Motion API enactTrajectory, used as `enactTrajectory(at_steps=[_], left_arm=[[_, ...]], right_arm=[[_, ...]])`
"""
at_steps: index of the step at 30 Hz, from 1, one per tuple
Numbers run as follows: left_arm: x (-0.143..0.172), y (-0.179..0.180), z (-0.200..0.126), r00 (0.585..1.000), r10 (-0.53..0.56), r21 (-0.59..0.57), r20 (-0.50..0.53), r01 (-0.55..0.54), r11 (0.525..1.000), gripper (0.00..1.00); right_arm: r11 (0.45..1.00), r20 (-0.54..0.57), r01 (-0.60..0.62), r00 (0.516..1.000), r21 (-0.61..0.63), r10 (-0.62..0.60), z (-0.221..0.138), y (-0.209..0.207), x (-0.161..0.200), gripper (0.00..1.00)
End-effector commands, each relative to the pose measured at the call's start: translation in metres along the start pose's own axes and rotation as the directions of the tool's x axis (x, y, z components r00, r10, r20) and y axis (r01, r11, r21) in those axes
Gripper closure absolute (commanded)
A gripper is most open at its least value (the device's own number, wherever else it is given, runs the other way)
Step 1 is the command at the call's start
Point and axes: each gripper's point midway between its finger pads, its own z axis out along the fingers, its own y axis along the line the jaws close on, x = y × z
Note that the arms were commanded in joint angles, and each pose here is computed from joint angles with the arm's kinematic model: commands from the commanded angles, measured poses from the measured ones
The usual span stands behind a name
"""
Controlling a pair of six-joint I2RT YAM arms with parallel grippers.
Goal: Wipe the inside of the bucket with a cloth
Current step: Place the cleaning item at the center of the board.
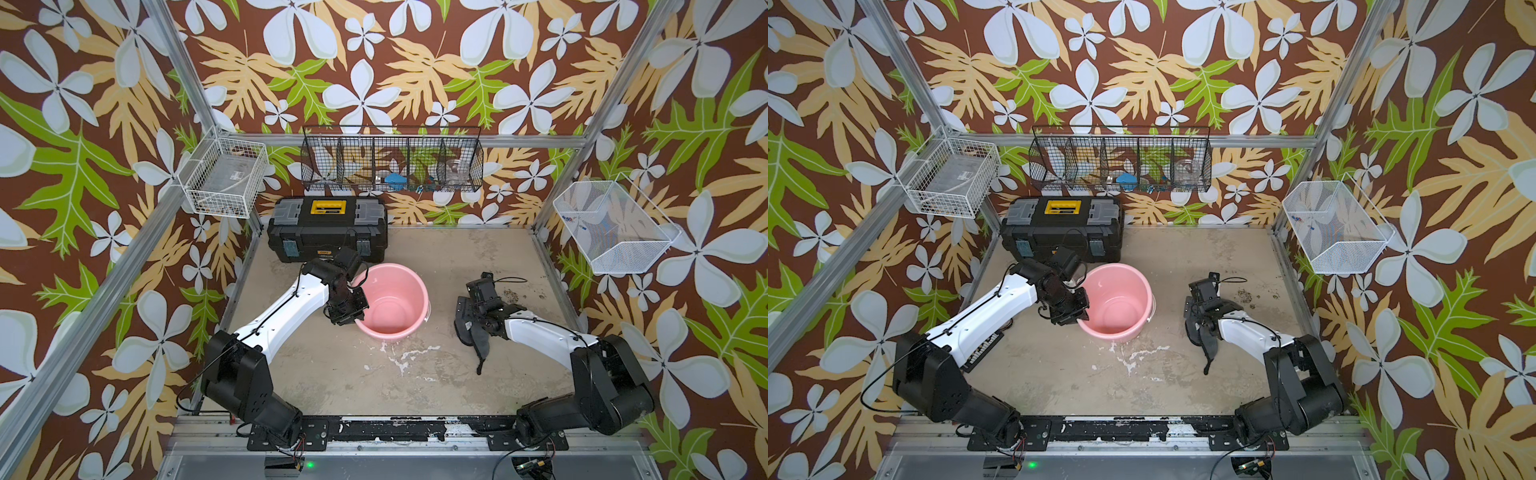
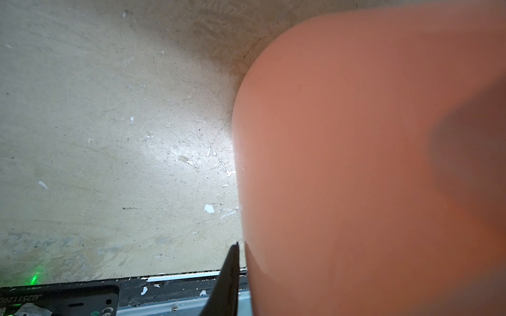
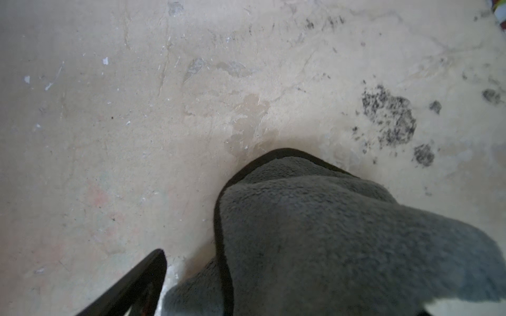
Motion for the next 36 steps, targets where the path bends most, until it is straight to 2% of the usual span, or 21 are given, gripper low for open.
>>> enactTrajectory(at_steps=[1, 17, 21, 22, 24, 25, 26, 27, 30, 31, 34, 36], left_arm=[[-0.002, -0.001, 0.001, 1.000, 0.015, 0.001, 0.003, -0.015, 1.000, 0.81], [-0.010, -0.012, -0.015, 0.999, 0.020, 0.021, 0.040, -0.021, 1.000, 0.62], [-0.015, -0.017, -0.026, 0.996, 0.021, 0.044, 0.087, -0.025, 0.999, 0.58], [-0.018, -0.017, -0.033, 0.993, 0.024, 0.043, 0.116, -0.029, 0.999, 0.55], [-0.023, -0.021, -0.044, 0.987, 0.021, 0.074, 0.162, -0.033, 0.997, 0.54], [-0.025, -0.023, -0.050, 0.983, 0.015, 0.095, 0.182, -0.033, 0.995, 0.46], [-0.028, -0.026, -0.057, 0.979, 0.013, 0.117, 0.205, -0.038, 0.992, 0.43], [-0.031, -0.028, -0.065, 0.971, 0.014, 0.130, 0.238, -0.046, 0.990, 0.32], [-0.042, -0.033, -0.093, 0.935, 0.022, 0.165, 0.354, -0.085, 0.983, 0.24], [-0.045, -0.033, -0.099, 0.923, 0.021, 0.172, 0.385, -0.094, 0.981, 0.01], [-0.061, -0.019, -0.114, 0.884, -0.015, 0.172, 0.466, -0.074, 0.982, 0.00], [-0.075, -0.001, -0.124, 0.839, -0.050, 0.153, 0.543, -0.040, 0.987, 0.00]], right_arm=[[1.000, 0.036, -0.009, 0.999, 0.011, 0.009, -0.006, -0.001, -0.013, 0.00], [0.998, 0.119, -0.032, 0.992, -0.062, 0.039, -0.044, 0.004, -0.046, 0.00], [0.994, 0.144, -0.016, 0.989, -0.104, 0.031, -0.056, 0.008, -0.053, 0.00], [0.993, 0.157, -0.013, 0.987, -0.114, 0.031, -0.061, 0.008, -0.056, 0.00], [0.992, 0.184, -0.009, 0.982, -0.130, 0.033, -0.072, 0.008, -0.064, 0.00], [0.991, 0.199, -0.005, 0.980, -0.136, 0.032, -0.078, 0.008, -0.068, 0.00], [0.989, 0.212, -0.001, 0.977, -0.145, 0.033, -0.084, 0.008, -0.072, 0.00], [0.987, 0.228, 0.001, 0.973, -0.159, 0.036, -0.091, 0.009, -0.077, 0.00], [0.976, 0.287, 0.022, 0.957, -0.217, 0.043, -0.111, 0.015, -0.091, 0.00], [0.973, 0.301, 0.028, 0.953, -0.229, 0.043, -0.116, 0.016, -0.095, 0.00], [0.981, 0.310, 0.006, 0.949, -0.192, 0.055, -0.122, 0.009, -0.105, 0.00], [0.985, 0.331, 0.017, 0.943, -0.173, 0.042, -0.125, 0.007, -0.111, 0.00]])
